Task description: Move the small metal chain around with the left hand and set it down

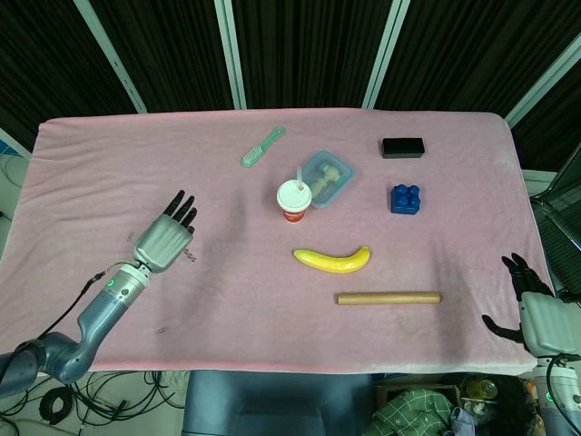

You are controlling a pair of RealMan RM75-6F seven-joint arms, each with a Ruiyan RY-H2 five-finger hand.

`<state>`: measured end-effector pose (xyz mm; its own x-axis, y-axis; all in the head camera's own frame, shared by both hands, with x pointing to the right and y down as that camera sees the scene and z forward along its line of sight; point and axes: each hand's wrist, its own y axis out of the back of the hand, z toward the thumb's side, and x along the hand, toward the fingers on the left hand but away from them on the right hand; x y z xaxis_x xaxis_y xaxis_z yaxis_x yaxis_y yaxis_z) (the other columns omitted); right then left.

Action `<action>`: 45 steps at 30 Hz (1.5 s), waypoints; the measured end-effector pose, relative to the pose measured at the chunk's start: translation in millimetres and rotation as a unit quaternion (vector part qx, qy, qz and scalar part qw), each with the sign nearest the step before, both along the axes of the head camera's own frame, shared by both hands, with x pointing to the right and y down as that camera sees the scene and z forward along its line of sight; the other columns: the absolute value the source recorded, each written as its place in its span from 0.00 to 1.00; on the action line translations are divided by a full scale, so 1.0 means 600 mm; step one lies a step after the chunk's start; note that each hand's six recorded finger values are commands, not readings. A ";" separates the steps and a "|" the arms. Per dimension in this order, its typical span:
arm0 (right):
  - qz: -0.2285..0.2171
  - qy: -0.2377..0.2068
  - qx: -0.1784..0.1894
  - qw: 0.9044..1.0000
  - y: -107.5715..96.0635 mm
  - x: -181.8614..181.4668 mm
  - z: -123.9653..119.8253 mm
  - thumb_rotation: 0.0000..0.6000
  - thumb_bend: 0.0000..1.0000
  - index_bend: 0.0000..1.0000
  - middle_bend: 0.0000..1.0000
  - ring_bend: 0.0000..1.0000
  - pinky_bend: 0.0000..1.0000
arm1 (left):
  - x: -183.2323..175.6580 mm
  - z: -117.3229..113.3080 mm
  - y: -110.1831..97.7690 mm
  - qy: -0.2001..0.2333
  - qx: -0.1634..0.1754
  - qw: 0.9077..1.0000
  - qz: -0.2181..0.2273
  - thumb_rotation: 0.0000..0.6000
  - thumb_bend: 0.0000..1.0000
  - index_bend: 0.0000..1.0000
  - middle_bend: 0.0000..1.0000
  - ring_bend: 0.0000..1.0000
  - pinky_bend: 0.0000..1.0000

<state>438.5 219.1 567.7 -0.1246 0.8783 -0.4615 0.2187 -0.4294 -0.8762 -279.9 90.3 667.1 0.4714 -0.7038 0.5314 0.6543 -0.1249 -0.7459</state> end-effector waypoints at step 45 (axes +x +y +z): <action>0.013 -0.003 -0.001 1.000 0.000 0.005 -0.001 1.00 0.11 0.00 0.00 0.10 0.21 | -0.043 0.100 -0.073 -0.165 0.083 0.978 0.099 1.00 0.41 0.58 0.20 0.00 0.00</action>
